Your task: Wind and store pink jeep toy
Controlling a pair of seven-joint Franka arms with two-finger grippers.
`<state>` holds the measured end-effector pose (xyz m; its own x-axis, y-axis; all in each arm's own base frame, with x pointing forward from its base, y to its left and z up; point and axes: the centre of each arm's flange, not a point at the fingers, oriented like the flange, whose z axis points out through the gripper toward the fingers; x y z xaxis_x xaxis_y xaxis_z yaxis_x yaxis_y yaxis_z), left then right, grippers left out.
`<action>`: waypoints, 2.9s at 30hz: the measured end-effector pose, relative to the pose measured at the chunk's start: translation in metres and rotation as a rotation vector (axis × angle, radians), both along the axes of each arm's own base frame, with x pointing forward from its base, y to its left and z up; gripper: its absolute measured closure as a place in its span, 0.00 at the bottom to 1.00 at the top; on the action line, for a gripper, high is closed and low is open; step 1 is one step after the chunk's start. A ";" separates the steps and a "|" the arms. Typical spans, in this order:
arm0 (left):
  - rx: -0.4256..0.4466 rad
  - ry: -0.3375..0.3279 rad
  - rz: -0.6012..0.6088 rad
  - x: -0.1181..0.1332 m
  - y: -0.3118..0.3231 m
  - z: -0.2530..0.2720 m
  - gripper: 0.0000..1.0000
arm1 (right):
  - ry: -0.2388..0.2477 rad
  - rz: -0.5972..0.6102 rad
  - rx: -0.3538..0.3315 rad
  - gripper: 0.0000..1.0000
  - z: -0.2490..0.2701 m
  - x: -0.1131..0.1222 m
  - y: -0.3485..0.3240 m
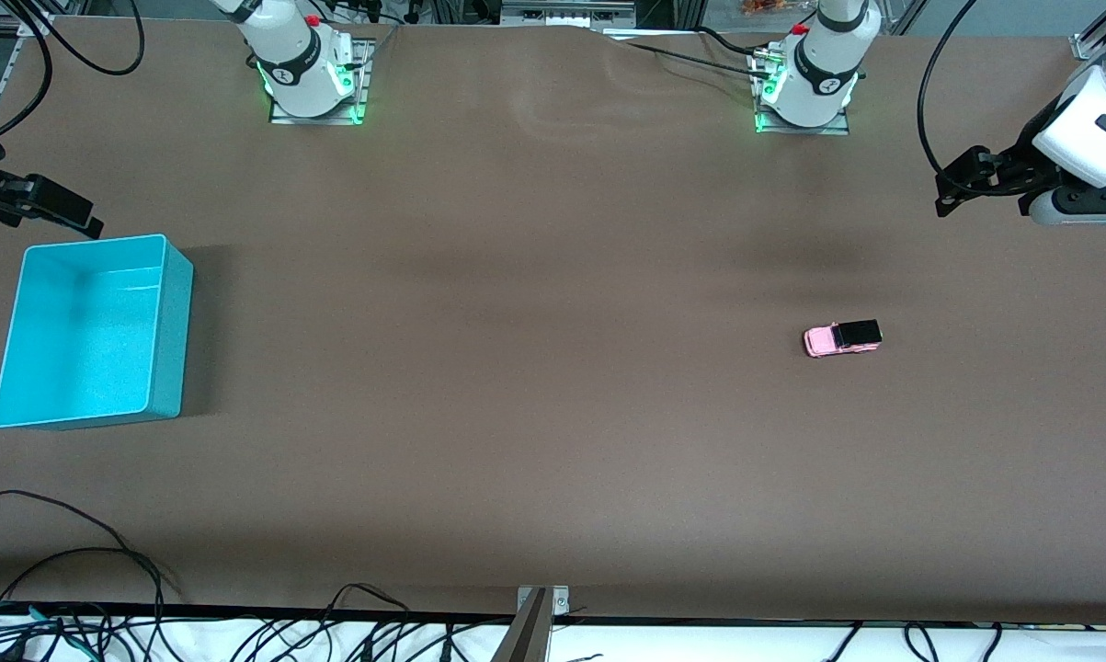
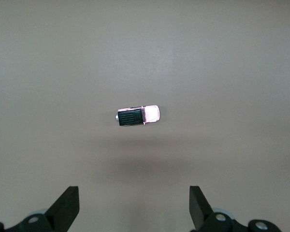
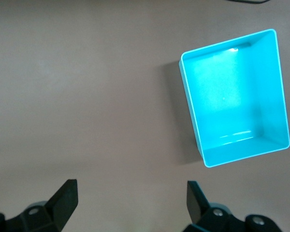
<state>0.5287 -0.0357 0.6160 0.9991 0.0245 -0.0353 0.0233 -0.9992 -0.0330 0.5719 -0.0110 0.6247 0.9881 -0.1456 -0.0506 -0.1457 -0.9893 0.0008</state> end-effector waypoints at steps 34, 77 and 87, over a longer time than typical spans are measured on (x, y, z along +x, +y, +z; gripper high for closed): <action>-0.011 -0.001 0.019 0.012 0.003 -0.002 0.00 | 0.017 0.004 0.000 0.00 -0.002 -0.001 0.002; -0.038 -0.026 0.058 0.015 0.021 0.010 0.00 | 0.026 0.014 0.000 0.00 -0.008 0.002 0.008; -0.038 -0.026 0.059 0.015 0.022 0.010 0.00 | 0.024 0.020 0.001 0.00 -0.007 0.002 0.008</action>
<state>0.5441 -0.0140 0.6264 0.9965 0.0823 -0.0109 0.0824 -0.9966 0.0064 0.5734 -0.0032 0.6178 0.9893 -0.1254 -0.0748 -0.1255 -0.9921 0.0034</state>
